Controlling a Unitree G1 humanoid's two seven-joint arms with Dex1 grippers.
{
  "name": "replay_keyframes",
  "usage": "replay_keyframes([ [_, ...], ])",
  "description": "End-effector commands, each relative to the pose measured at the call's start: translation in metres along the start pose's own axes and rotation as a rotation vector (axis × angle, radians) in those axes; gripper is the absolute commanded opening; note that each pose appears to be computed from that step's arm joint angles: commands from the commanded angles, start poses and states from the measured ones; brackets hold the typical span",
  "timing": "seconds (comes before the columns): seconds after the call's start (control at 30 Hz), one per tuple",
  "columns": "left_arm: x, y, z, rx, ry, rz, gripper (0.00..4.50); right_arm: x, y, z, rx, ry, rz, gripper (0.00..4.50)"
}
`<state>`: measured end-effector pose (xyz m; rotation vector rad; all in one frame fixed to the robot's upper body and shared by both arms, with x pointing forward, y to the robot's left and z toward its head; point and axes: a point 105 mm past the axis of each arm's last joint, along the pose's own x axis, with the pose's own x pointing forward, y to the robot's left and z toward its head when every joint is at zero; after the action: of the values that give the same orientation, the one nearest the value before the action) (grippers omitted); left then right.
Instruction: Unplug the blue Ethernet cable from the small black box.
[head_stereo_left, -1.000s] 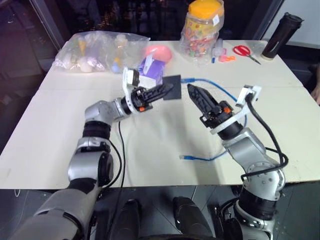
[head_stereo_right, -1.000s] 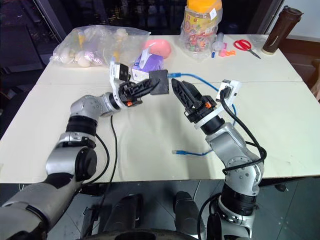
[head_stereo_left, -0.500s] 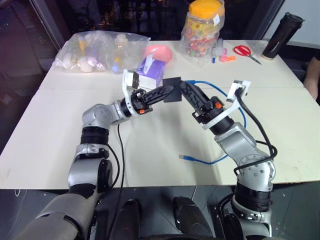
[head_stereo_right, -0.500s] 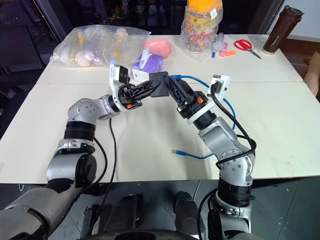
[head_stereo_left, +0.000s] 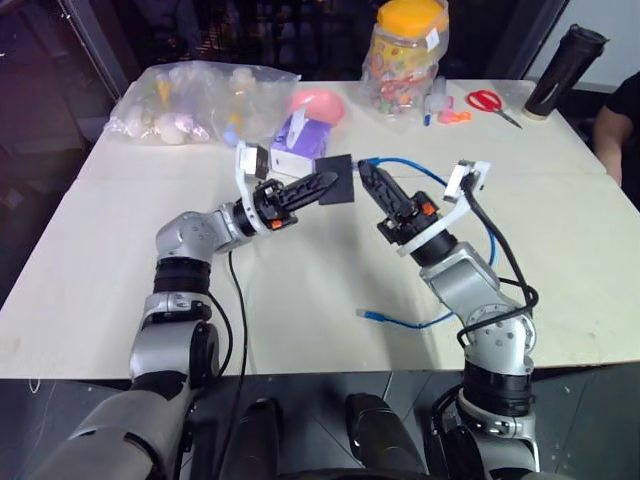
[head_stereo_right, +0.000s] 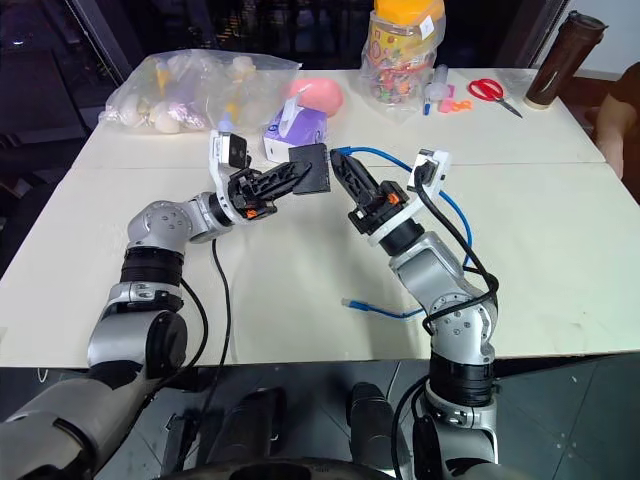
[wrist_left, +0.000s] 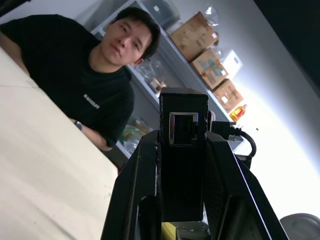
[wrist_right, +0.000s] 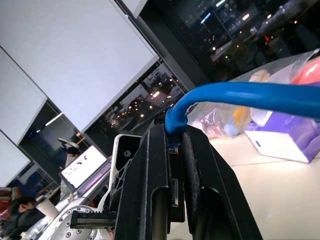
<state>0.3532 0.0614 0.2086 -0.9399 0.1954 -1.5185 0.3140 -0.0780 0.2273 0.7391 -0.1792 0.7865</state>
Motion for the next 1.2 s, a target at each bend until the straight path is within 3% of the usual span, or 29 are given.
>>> replay_keyframes([
  [0.03, 0.009, -0.010, 0.007, 0.041, -0.003, -0.048, 0.48, 0.006, 0.010, 0.002, 0.004, -0.021, 0.049, 1.11],
  [0.17, 0.007, -0.010, 0.009, 0.045, -0.012, -0.044, 0.48, 0.005, 0.007, 0.009, 0.029, -0.062, 0.041, 3.05],
  [0.33, 0.006, -0.008, 0.008, 0.045, -0.016, -0.037, 0.48, 0.004, 0.004, 0.015, 0.048, -0.098, 0.040, 3.05],
  [0.43, 0.006, -0.008, 0.006, 0.044, -0.015, -0.035, 0.48, 0.004, 0.004, 0.012, 0.051, -0.086, 0.045, 2.28],
  [0.5, 0.006, -0.007, 0.006, 0.043, -0.016, -0.034, 0.48, 0.005, 0.005, 0.010, 0.053, -0.077, 0.048, 1.21],
  [0.6, 0.006, -0.007, 0.006, 0.042, -0.017, -0.032, 0.48, 0.007, 0.006, 0.005, 0.055, -0.058, 0.059, 0.02],
  [0.83, 0.005, -0.006, 0.006, 0.048, -0.020, -0.024, 0.48, 0.008, 0.005, 0.002, 0.051, -0.053, 0.058, 0.02],
  [0.87, 0.005, -0.006, 0.006, 0.049, -0.021, -0.023, 0.48, 0.008, 0.005, 0.002, 0.052, -0.052, 0.057, 0.83],
  [0.9, 0.005, -0.006, 0.007, 0.049, -0.022, -0.022, 0.48, 0.008, 0.005, 0.001, 0.055, -0.047, 0.060, 1.14],
  [1.0, 0.004, -0.005, 0.007, 0.051, -0.027, -0.017, 0.48, 0.007, 0.003, 0.002, 0.057, -0.050, 0.049, 2.66],
  [1.2, 0.003, -0.004, 0.008, 0.053, -0.030, -0.010, 0.48, 0.006, 0.003, 0.004, 0.071, -0.064, 0.053, 2.66],
])
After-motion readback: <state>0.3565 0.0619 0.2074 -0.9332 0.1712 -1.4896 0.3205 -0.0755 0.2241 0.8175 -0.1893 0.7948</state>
